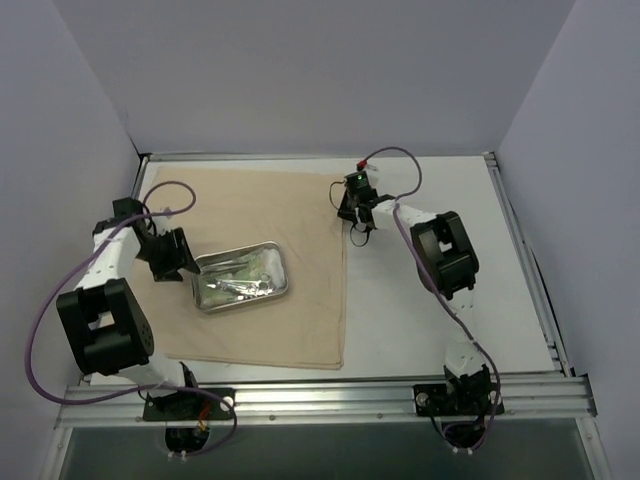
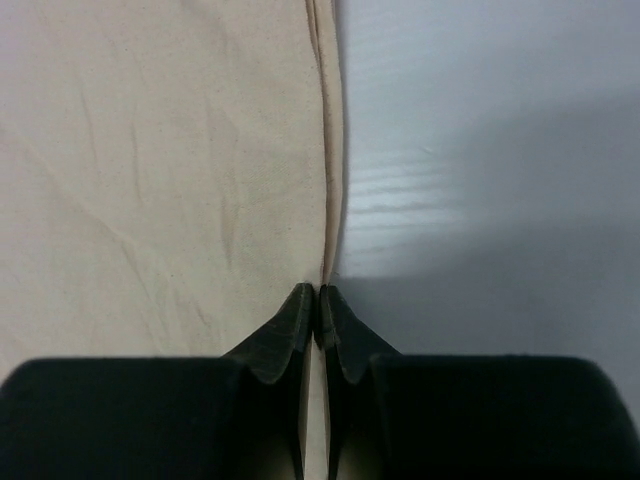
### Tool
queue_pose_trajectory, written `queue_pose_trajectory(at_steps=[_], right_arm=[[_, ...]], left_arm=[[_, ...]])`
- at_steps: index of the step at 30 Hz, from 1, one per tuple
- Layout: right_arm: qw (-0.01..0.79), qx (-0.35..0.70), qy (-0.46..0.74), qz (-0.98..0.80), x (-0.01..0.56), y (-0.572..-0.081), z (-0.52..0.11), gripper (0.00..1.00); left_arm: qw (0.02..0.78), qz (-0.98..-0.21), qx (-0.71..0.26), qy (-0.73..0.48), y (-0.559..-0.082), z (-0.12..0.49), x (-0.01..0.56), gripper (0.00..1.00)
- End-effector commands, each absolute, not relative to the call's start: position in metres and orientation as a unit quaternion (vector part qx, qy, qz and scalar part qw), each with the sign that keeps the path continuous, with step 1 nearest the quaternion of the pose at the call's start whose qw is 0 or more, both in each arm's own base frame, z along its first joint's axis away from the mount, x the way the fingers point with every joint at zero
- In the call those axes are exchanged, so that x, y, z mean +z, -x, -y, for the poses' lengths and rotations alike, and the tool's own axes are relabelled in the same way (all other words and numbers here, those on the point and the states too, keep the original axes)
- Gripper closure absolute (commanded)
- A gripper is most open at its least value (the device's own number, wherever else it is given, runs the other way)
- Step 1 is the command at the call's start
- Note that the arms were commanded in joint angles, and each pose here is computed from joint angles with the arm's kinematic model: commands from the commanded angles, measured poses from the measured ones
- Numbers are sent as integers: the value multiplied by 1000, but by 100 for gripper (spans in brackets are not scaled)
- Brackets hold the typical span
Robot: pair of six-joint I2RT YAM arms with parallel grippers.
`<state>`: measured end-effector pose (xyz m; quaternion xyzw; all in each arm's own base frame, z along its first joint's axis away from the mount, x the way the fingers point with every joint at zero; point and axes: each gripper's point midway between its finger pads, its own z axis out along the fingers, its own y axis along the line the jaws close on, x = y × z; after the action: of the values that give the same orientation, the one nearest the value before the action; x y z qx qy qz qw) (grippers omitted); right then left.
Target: Prepare the surgical pack
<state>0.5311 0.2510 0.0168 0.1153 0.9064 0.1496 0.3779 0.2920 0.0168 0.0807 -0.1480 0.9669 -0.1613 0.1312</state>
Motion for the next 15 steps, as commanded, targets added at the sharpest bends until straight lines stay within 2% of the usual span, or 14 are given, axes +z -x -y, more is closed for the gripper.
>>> queue_pose_trajectory(at_steps=[1,7,8,9,11,12,15], right_arm=[[407,144,-176,-885,50,-528,-199,100],[408,102,-221,-880,51,-467,-127,100],[425,101,-230,-870,71,-459,-116,100],[407,82,-237,-878,51,-433,-102,100],[433,86,-269,-856,72,-416,-82,100],[420,74,-280,-860,56,-391,-71,100],[432,64,-298,-849,69,-362,-55,100]], left_arm=[[194,-960,-170,108,-299,-16,131,38],[249,-957,-139,53,-310,-27,156,35],[257,-957,-128,46,-315,-32,161,35],[251,-959,-125,37,-316,-34,158,35],[258,-960,-109,17,-321,-42,160,35],[256,-961,-102,12,-323,-46,158,35],[246,-965,-85,7,-330,-61,148,36]])
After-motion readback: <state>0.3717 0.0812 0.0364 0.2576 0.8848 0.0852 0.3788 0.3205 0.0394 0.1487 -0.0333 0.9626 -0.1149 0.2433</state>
